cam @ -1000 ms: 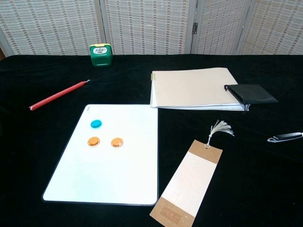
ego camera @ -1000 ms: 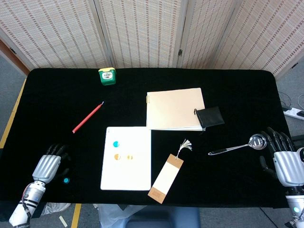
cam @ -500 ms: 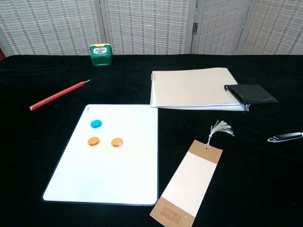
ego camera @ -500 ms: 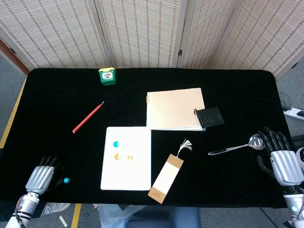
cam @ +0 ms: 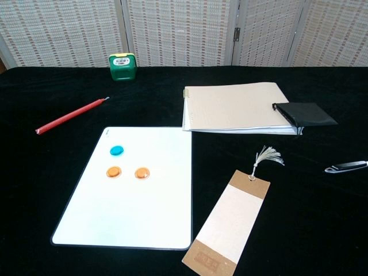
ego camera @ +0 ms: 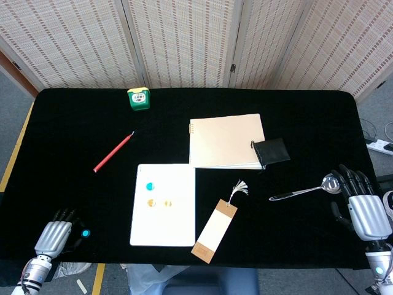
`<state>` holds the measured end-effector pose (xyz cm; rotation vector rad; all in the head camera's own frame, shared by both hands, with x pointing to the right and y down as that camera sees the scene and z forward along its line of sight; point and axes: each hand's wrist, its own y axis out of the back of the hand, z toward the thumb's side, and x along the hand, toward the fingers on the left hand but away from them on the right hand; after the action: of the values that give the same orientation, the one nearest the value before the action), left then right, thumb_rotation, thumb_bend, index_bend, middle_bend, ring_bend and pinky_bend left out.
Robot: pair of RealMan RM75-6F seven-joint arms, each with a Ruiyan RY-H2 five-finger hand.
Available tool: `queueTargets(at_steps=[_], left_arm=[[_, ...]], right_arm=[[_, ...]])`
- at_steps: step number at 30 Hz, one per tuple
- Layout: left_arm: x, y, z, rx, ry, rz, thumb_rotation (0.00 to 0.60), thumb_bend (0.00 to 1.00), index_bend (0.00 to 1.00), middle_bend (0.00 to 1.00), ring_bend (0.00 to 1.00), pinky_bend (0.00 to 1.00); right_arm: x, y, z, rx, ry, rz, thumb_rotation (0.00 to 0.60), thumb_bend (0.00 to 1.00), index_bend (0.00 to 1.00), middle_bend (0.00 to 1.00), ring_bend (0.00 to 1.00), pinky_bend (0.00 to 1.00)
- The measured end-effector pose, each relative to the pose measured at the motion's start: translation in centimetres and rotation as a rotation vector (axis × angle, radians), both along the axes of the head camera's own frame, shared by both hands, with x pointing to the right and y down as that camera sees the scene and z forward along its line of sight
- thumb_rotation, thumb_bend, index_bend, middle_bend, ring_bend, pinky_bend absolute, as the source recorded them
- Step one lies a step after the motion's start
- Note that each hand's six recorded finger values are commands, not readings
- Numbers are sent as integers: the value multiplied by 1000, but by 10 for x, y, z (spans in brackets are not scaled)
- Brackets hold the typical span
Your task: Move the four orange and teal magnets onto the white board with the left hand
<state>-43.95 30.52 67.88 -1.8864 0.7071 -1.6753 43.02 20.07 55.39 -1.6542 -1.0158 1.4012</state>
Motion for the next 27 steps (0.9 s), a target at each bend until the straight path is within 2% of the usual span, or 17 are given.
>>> queueTargets(at_steps=[27], left_arm=[[8, -2, 7, -22, 29, 2, 600, 371, 514, 152, 0, 0]], right_arm=[[6, 3, -2, 8, 2, 18, 600, 530, 0, 21, 0, 0]])
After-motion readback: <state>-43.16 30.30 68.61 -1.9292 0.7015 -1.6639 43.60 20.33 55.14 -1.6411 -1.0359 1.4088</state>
